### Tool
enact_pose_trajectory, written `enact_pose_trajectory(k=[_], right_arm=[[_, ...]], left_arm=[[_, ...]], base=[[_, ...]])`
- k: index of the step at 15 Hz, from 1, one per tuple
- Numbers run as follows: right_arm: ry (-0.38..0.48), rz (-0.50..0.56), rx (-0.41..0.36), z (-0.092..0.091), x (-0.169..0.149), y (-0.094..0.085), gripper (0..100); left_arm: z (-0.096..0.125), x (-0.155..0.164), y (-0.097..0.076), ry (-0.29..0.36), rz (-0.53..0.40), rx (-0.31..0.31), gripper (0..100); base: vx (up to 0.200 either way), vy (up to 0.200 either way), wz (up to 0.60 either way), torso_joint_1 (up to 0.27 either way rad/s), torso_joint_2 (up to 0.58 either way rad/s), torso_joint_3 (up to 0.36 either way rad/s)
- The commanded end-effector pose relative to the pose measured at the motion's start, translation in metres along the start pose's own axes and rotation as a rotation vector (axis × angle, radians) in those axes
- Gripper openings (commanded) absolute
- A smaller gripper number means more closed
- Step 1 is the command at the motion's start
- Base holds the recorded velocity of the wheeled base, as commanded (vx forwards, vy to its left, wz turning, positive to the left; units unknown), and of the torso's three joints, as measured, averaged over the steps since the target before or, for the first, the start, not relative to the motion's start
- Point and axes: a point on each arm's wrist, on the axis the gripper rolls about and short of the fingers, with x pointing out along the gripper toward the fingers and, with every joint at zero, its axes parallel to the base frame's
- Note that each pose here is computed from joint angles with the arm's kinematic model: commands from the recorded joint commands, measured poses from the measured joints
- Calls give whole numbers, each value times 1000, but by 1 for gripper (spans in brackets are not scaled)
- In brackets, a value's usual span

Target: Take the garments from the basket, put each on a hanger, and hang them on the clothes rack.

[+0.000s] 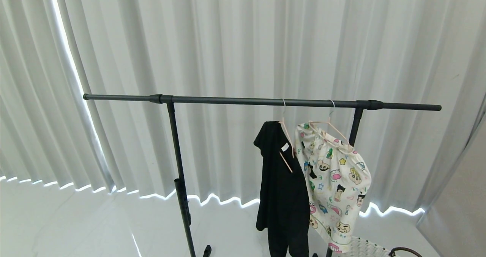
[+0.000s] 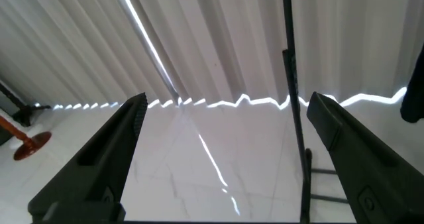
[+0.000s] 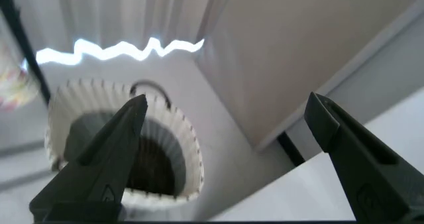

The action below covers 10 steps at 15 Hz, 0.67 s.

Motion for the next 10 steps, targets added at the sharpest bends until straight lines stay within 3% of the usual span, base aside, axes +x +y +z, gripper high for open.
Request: enact_pose_trajectory(k=[1, 2, 3, 7, 8, 10], right_arm=[[-83, -36, 54, -8, -7, -2, 100], [-79, -54, 54, -8, -7, -3, 100], [-78, -57, 49, -8, -7, -3, 100], [-79, -56, 71, -9, -6, -2, 100], [-89, -54, 71, -8, -6, -2, 100], [-98, -49, 74, -8, -5, -2, 100]], left_arm=[[-1, -4, 1, -42, 18, -14, 100], [-1, -4, 1, -42, 18, -23, 100], [-2, -4, 0, -39, 18, -114, 100], [-5, -2, -2, -32, -10, -289, 100], [-6, -2, -3, -37, -59, -359, 100], [-5, -2, -5, -51, -150, -421, 100]], base=[[0, 0, 0, 0, 0, 0], [0, 0, 0, 0, 0, 0], [0, 0, 0, 0, 0, 0], [0, 0, 0, 0, 0, 0], [0, 0, 0, 0, 0, 0], [0, 0, 0, 0, 0, 0]])
